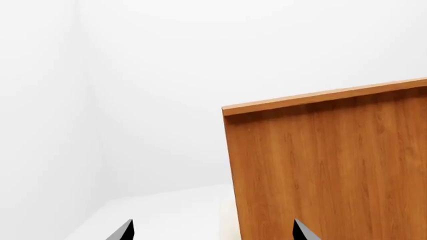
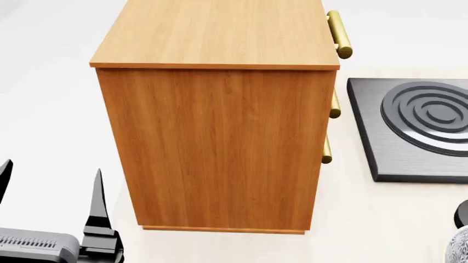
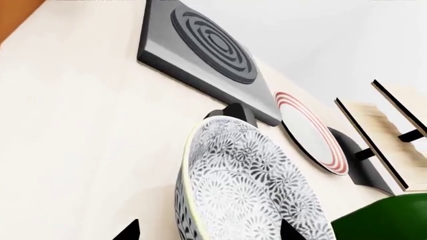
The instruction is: Put the bowl on the top of the cabinet.
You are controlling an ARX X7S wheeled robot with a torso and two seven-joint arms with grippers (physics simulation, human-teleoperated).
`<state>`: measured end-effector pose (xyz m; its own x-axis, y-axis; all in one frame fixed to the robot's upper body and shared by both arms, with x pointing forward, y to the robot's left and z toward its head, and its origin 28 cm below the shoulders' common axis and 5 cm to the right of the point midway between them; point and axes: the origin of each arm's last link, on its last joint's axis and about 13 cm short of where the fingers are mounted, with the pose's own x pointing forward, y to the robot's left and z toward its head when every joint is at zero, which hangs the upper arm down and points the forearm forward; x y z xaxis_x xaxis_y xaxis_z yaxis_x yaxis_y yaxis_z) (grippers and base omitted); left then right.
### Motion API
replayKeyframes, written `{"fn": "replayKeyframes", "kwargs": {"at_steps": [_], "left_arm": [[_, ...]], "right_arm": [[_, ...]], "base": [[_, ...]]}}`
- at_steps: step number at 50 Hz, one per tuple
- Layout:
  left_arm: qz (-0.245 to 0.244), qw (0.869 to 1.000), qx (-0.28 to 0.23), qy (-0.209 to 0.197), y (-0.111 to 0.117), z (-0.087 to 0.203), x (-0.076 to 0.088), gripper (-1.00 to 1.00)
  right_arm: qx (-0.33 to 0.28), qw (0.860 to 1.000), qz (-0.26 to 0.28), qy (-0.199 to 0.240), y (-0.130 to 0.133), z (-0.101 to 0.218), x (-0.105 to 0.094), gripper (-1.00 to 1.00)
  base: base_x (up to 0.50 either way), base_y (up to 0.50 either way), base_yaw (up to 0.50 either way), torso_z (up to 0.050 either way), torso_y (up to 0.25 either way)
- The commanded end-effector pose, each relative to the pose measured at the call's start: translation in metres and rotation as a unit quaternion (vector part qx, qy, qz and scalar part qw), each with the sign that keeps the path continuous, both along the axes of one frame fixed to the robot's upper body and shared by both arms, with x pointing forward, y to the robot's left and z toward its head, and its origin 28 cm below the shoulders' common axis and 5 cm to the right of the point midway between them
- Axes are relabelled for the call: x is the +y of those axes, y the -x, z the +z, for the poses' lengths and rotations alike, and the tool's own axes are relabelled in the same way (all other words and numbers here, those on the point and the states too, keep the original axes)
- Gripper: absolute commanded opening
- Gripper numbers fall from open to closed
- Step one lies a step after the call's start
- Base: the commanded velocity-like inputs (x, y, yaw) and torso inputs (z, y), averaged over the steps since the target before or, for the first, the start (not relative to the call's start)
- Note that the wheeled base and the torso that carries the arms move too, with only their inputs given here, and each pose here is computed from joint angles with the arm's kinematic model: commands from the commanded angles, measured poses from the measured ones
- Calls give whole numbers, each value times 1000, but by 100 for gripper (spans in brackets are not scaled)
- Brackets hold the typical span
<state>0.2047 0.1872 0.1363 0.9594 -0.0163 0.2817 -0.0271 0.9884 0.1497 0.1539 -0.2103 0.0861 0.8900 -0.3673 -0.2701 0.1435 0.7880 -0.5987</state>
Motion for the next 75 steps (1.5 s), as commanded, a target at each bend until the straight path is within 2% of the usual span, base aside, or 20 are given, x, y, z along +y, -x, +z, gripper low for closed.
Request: {"fn": "replayKeyframes", "kwargs": {"at_steps": [1, 75], "left_arm": [[0, 1000, 0, 0, 1, 0, 0, 100], [-1, 1000, -1, -3, 1, 0, -1, 100]], "right_arm": [[-4, 1000, -1, 3, -3, 1, -2, 100], [12, 1000, -19, -2, -14, -17, -9, 100]], "base": [[0, 0, 0, 0, 0], [0, 0, 0, 0, 0]]}}
